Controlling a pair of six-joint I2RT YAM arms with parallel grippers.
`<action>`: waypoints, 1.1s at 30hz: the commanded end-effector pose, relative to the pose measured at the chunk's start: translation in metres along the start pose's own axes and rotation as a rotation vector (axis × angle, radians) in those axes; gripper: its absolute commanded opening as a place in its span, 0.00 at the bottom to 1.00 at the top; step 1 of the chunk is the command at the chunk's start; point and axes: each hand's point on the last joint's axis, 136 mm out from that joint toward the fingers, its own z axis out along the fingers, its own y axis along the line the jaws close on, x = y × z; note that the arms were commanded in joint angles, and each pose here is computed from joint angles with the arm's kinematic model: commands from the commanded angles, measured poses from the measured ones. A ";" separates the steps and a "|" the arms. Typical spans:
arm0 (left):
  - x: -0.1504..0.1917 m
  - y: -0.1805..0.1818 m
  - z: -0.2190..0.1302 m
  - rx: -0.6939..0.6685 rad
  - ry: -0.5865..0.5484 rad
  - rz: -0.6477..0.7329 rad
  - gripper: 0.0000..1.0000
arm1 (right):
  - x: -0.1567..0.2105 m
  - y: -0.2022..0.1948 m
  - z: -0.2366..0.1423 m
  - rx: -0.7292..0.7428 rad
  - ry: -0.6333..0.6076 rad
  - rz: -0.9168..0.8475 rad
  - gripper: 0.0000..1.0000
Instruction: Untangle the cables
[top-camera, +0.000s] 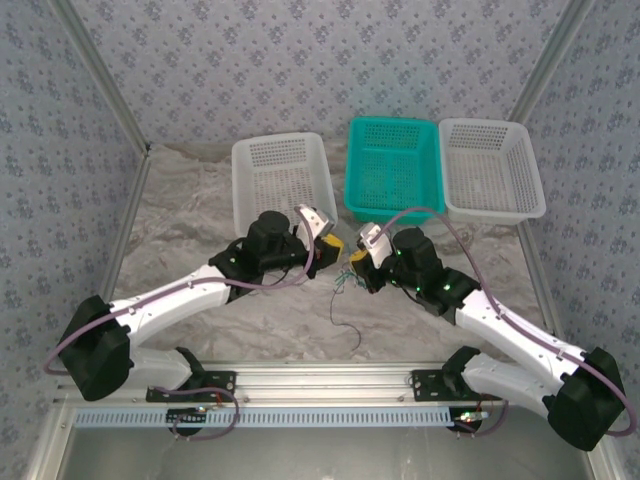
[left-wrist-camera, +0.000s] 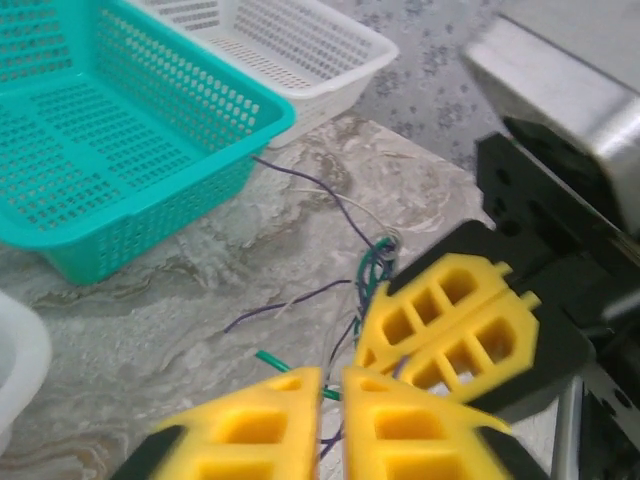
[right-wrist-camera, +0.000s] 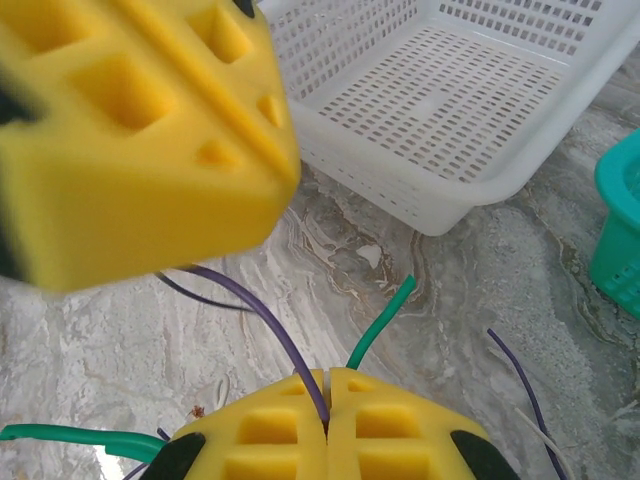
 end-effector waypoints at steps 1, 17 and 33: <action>0.002 -0.014 0.003 0.095 0.001 -0.007 0.43 | -0.019 -0.002 -0.003 0.018 -0.059 -0.010 0.00; 0.008 -0.022 0.017 0.198 0.058 -0.015 0.07 | -0.023 0.000 -0.008 0.011 -0.068 -0.012 0.01; -0.080 -0.037 -0.067 0.129 -0.359 -0.012 0.00 | 0.079 -0.084 0.034 0.396 0.110 0.224 0.21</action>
